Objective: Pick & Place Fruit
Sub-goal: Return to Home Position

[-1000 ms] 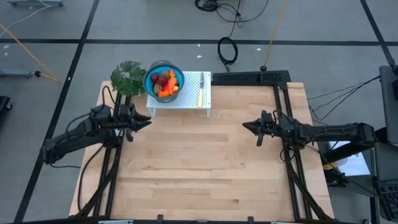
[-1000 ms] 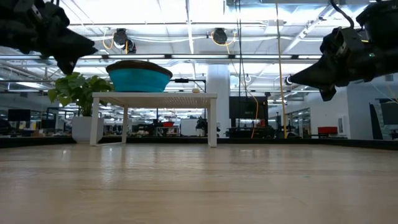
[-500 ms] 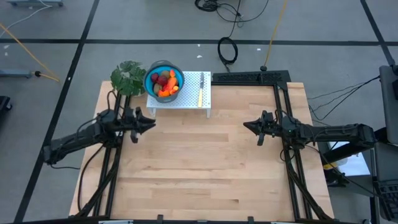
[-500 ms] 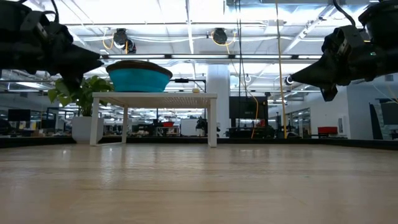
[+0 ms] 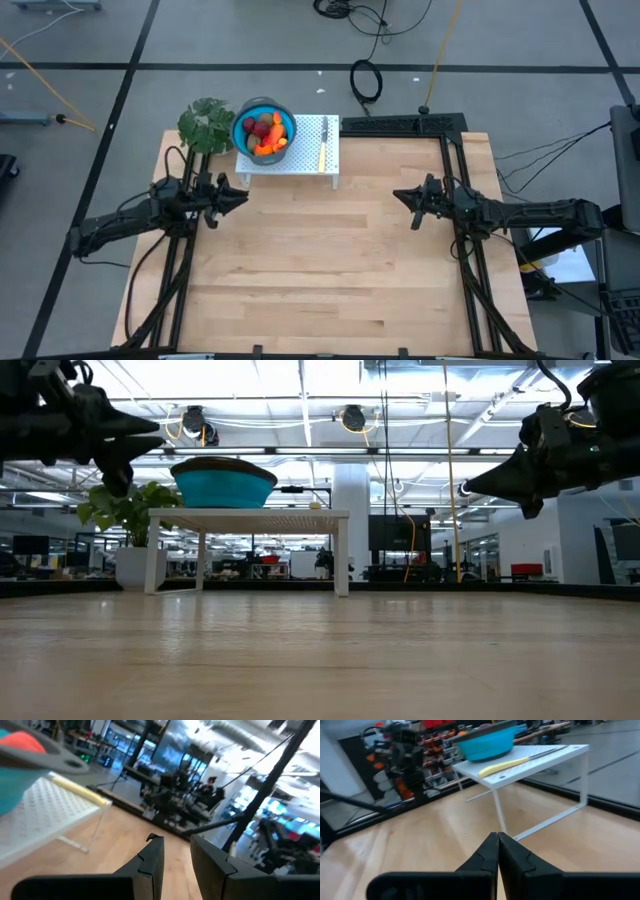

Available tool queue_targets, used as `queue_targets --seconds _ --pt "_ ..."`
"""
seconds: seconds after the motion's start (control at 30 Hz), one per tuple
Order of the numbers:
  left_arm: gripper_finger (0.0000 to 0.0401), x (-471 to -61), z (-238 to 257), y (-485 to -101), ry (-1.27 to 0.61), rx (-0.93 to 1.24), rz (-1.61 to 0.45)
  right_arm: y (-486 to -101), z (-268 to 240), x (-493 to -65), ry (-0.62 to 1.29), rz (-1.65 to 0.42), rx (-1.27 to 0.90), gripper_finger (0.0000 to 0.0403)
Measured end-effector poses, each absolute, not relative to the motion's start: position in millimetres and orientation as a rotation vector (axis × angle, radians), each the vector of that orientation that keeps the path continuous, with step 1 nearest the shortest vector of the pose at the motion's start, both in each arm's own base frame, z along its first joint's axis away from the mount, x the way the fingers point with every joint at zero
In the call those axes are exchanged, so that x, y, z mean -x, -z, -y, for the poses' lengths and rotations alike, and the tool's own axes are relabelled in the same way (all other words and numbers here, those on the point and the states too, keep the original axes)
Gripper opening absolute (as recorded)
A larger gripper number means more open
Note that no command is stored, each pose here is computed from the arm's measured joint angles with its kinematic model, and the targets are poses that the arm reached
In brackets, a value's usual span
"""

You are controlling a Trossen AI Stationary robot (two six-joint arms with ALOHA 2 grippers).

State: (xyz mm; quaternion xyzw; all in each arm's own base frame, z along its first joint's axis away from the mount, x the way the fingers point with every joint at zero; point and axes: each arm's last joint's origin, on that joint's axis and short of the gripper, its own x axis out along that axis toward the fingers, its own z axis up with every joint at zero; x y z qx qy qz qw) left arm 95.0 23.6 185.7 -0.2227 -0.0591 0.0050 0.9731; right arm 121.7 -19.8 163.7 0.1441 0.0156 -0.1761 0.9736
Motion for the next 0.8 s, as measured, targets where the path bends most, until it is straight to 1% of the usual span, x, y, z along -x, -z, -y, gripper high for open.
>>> queue_targets --seconds 0.27,0.4,0.5,0.57,0.8 --pt "0.0092 -96.4 -16.6 -186.6 -0.016 0.428 0.098 -164.3 20.5 -121.5 0.376 -0.022 -0.289 0.0" --pt "0.0092 -90.7 -13.4 -209.5 -0.008 0.354 0.115 -164.3 20.5 -121.5 0.376 -0.022 -0.289 0.0" --pt "0.0092 -83.5 -12.5 -218.7 -0.067 0.305 0.001 -164.3 20.5 -121.5 0.376 -0.021 -0.289 0.0" --pt "0.0092 -81.4 -12.8 -217.0 -0.108 0.307 -0.055 -164.5 20.4 -121.5 0.376 -0.021 -0.282 0.0" --pt "0.0092 -87.5 -13.5 -204.9 -0.119 0.305 -0.031 -165.0 20.4 -121.6 0.374 -0.024 -0.236 0.0"
